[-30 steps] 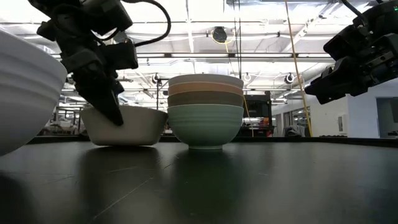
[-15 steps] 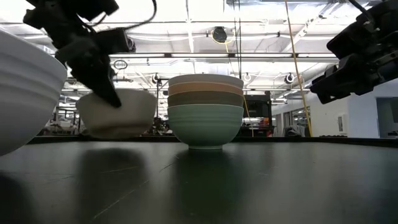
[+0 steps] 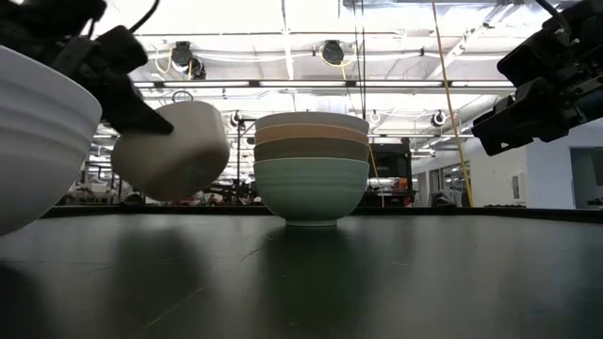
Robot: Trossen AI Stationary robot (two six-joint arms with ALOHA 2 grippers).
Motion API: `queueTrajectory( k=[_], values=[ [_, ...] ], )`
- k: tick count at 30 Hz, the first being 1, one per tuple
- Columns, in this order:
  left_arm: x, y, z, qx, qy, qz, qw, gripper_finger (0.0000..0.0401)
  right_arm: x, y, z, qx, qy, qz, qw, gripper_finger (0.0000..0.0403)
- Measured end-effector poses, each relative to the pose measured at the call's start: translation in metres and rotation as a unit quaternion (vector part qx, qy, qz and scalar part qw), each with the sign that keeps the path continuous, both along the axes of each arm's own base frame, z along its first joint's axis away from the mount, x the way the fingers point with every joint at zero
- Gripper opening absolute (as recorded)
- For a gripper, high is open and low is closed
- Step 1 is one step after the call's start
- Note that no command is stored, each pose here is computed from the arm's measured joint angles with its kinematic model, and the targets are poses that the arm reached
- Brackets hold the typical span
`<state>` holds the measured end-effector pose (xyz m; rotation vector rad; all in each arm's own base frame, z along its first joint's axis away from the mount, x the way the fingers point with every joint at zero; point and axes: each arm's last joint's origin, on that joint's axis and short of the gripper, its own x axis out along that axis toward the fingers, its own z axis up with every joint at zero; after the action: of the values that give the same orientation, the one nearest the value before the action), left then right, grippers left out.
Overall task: Nest bowls inside each other
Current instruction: Stack the gray bowl on top of the top white bowl
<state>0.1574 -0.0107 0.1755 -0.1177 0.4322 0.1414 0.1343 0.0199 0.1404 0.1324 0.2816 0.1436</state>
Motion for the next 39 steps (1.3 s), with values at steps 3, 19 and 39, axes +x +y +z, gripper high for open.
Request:
queueTrajectory(
  k=[3,19,39],
  values=[
    [-0.008,0.001,-0.008,-0.001,-0.040,-0.003,0.999,0.0003,0.000,0.000,0.000,0.000,0.000,0.000,1.000,0.0000],
    [-0.016,0.001,-0.007,0.040,-0.129,-0.024,0.991,0.0003,0.000,-0.001,0.000,-0.005,0.000,-0.012,1.000,0.0000],
    [-0.006,-0.005,0.029,0.038,-0.212,-0.109,0.970,0.0003,0.000,-0.001,0.000,-0.005,-0.001,-0.012,1.000,0.0000]
  ],
)
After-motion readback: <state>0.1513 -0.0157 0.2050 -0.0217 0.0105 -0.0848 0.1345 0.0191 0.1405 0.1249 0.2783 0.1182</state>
